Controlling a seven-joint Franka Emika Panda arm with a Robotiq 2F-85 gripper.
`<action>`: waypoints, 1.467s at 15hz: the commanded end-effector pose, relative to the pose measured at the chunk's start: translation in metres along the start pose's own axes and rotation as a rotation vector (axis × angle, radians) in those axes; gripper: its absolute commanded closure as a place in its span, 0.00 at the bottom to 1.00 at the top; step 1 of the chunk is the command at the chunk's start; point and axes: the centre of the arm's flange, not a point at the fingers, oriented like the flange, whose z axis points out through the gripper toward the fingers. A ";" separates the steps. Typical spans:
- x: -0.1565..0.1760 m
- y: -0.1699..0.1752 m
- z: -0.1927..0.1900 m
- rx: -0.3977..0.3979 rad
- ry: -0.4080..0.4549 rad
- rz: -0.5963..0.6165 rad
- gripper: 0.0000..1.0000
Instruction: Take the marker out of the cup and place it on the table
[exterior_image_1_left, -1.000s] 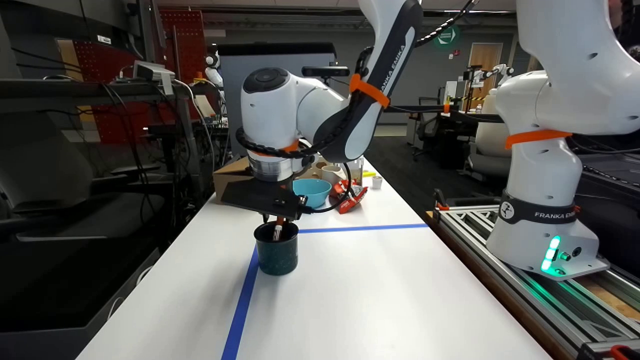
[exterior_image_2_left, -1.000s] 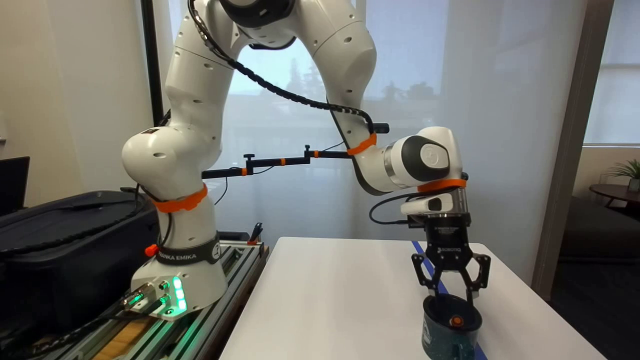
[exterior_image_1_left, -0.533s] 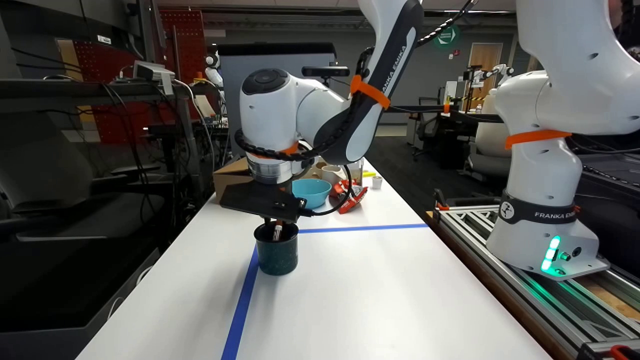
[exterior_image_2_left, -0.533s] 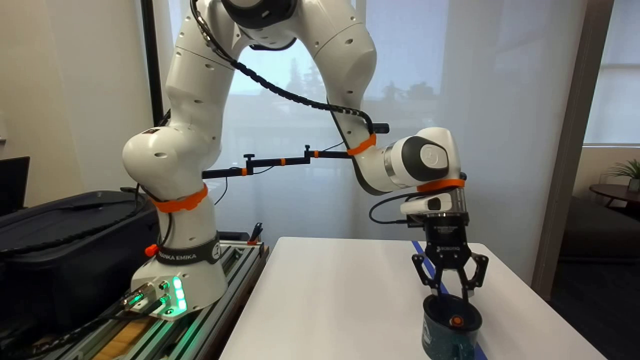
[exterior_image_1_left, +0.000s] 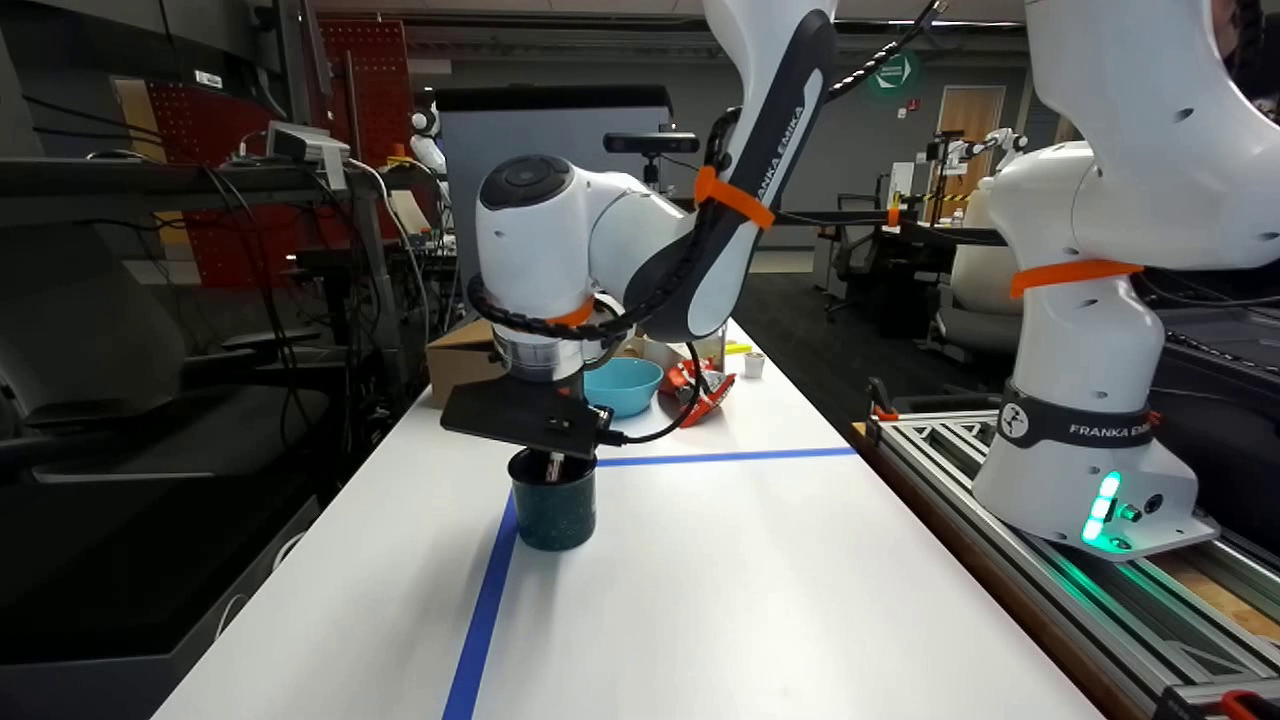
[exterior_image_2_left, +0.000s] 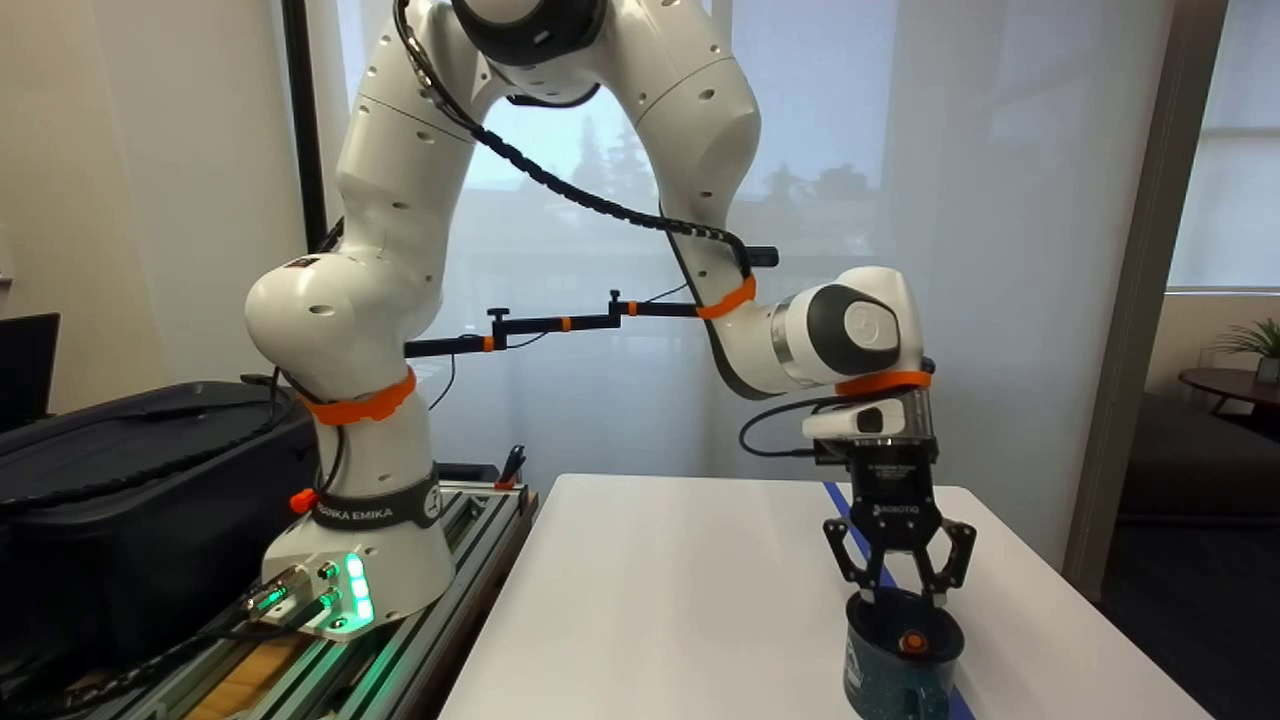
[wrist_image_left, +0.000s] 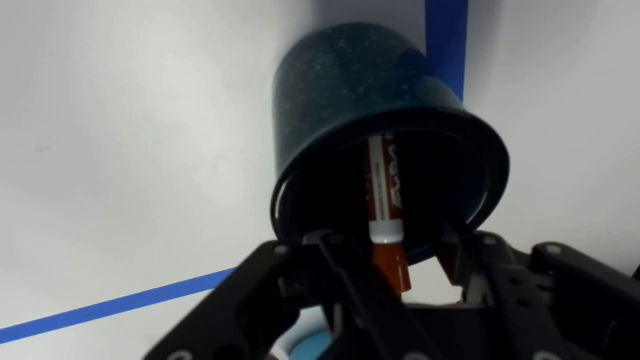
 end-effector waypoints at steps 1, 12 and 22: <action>-0.006 -0.009 0.007 0.010 0.021 0.017 0.57; -0.015 -0.013 0.007 0.016 0.027 0.002 0.96; 0.013 0.013 -0.072 0.098 -0.014 0.017 0.95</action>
